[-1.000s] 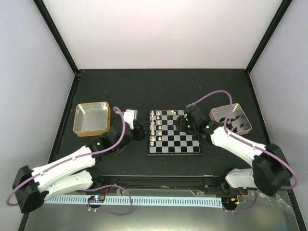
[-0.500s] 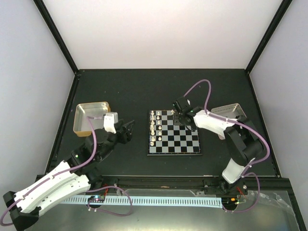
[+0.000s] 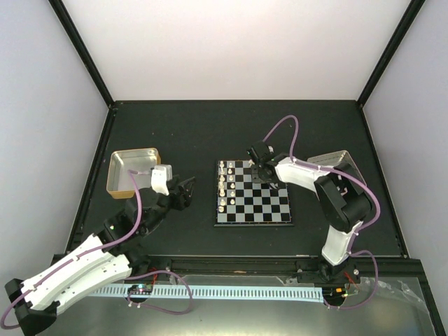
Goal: Set up the chess pieces on the board
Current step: Pick up the chess piece from the chessboard, then place the chess piece on the chessboard.
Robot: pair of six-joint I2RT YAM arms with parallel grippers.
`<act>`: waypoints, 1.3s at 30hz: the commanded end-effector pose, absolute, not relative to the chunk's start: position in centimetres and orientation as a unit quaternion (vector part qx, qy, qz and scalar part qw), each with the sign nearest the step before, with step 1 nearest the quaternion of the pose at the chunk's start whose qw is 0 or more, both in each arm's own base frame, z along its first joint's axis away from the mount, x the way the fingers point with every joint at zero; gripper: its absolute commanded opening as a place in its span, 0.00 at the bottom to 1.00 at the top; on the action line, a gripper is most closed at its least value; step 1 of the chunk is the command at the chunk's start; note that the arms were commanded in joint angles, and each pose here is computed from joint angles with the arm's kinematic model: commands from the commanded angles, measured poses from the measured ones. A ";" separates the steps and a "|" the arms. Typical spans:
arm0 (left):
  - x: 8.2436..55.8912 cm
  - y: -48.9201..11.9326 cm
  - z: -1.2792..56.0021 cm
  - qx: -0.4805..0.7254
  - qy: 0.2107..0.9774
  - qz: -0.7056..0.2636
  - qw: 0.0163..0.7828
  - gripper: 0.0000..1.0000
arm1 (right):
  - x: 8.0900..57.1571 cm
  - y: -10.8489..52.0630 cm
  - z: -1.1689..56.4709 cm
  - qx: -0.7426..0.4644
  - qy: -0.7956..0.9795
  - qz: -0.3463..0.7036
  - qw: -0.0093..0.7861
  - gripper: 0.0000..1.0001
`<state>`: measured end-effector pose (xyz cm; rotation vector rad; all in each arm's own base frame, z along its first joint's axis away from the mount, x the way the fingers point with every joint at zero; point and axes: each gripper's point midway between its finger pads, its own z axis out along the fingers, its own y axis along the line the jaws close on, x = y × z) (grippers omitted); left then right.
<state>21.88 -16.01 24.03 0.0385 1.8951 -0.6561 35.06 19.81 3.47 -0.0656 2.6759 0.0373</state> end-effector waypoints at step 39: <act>19.3 -22.4 30.5 0.090 0.737 -0.473 0.474 0.76 | 24.3 27.0 23.3 -0.240 0.731 0.461 0.442 0.12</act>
